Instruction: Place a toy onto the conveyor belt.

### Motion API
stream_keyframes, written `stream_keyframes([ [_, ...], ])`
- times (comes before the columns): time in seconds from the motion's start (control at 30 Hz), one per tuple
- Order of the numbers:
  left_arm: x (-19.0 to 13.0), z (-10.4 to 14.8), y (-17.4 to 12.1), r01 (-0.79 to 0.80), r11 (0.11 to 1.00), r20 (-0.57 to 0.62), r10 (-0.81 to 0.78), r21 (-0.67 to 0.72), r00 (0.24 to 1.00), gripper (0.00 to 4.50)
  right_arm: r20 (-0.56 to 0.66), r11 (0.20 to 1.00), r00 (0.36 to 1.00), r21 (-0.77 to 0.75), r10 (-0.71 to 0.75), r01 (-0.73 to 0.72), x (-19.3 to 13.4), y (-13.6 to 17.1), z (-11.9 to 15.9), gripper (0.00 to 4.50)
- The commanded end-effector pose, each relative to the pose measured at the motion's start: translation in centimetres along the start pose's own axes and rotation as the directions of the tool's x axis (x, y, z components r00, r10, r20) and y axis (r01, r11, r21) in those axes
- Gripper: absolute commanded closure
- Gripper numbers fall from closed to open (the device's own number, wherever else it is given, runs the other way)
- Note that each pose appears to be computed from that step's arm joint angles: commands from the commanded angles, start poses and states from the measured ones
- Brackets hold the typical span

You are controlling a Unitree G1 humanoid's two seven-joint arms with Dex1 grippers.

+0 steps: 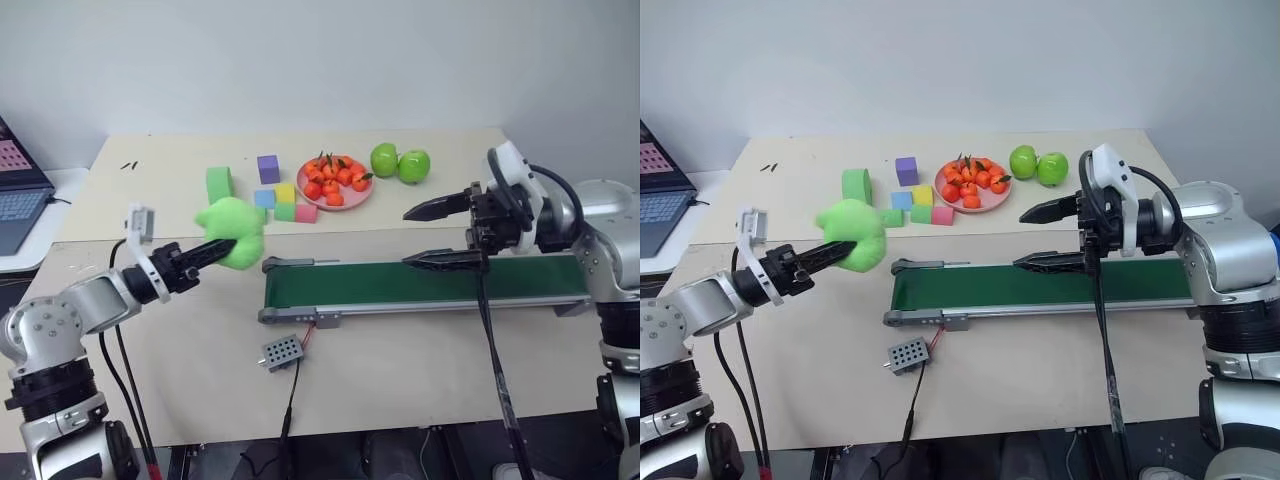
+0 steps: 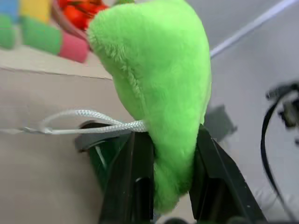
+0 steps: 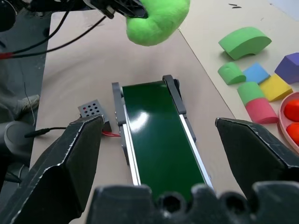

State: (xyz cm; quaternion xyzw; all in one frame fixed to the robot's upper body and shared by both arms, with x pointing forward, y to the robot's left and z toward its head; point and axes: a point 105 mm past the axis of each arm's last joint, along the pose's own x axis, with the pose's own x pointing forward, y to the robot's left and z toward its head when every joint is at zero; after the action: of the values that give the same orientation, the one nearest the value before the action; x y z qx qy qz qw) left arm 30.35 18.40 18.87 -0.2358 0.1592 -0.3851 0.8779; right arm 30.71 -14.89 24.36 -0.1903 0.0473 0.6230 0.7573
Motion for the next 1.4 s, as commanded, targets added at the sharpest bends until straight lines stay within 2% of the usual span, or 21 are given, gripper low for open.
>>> stream_keyframes([
  [0.03, 0.3, 0.2, -3.1, 0.091, 0.978, -0.061, -0.08, 0.19, 0.995, 3.58, 0.012, 0.998, 1.0, -0.055, -0.008, 0.009, -0.2, -0.1, 1.2, 0.0],
  [0.13, 0.3, 0.4, -4.5, 0.137, 0.944, -0.071, -0.121, 0.3, 0.99, 3.58, 0.008, 0.999, 1.0, -0.046, -0.011, 0.012, -0.2, -0.2, 1.1, 0.0],
  [0.23, 0.6, 1.2, -4.7, 0.097, 0.856, -0.067, -0.073, 0.508, 0.995, 3.58, 0.007, 0.999, 1.0, -0.047, -0.015, 0.015, -0.2, -0.3, 1.0, 0.0],
  [0.33, 0.8, -0.2, -3.5, 0.085, 0.689, -0.152, 0.037, 0.72, 0.988, 3.58, 0.008, 0.999, 1.0, -0.049, -0.017, 0.017, -0.1, -0.4, 0.9, 0.0],
  [0.5, 1.3, -1.6, -3.2, 0.143, 0.426, -0.193, 0.076, 0.893, 0.978, 3.58, 0.013, 0.998, 1.0, -0.052, -0.018, 0.018, 0.0, -0.5, 0.9, 0.0],
  [0.63, 2.0, -1.2, -2.3, 0.112, 0.077, -0.12, 0.115, 0.991, 0.986, 3.58, 0.014, 0.998, 1.0, -0.054, -0.02, 0.02, 0.0, -0.6, 0.8, 0.0],
  [0.7, 2.3, -0.8, -2.5, 0.084, -0.08, -0.076, 0.095, 0.993, 0.993, 3.58, 0.013, 0.998, 1.0, -0.055, -0.023, 0.024, 0.0, -0.6, 0.8, 0.0],
  [0.8, 2.7, -0.5, -2.6, 0.037, -0.268, -0.02, 0.066, 0.963, 0.998, 3.58, 0.013, 0.998, 1.0, -0.056, -0.026, 0.026, 0.0, -0.7, 0.9, 0.0],
  [0.9, 2.9, 0.0, -2.7, -0.047, -0.416, 0.058, 0.014, 0.908, 0.998, 3.58, 0.012, 0.998, 1.0, -0.056, -0.027, 0.028, 0.0, -0.7, 0.9, 0.0],
  [1.0, 2.8, 0.6, -3.8, -0.149, -0.506, 0.129, -0.075, 0.849, 0.989, 3.58, 0.009, 0.998, 0.999, -0.057, -0.034, 0.034, -0.2, -0.7, 0.9, 0.0],
  [1.13, 2.5, 1.4, -4.7, -0.278, -0.542, 0.23, -0.156, 0.793, 0.961, 3.58, 0.009, 0.998, 0.999, -0.055, -0.037, 0.038, -0.2, -0.6, 0.8, 0.0],
  [1.4, 2.0, 0.8, -5.4, -0.362, -0.652, 0.256, -0.257, 0.667, 0.932, 3.58, 0.006, 0.998, 0.999, -0.052, -0.046, 0.046, -0.4, -0.6, 0.9, 0.0],
])
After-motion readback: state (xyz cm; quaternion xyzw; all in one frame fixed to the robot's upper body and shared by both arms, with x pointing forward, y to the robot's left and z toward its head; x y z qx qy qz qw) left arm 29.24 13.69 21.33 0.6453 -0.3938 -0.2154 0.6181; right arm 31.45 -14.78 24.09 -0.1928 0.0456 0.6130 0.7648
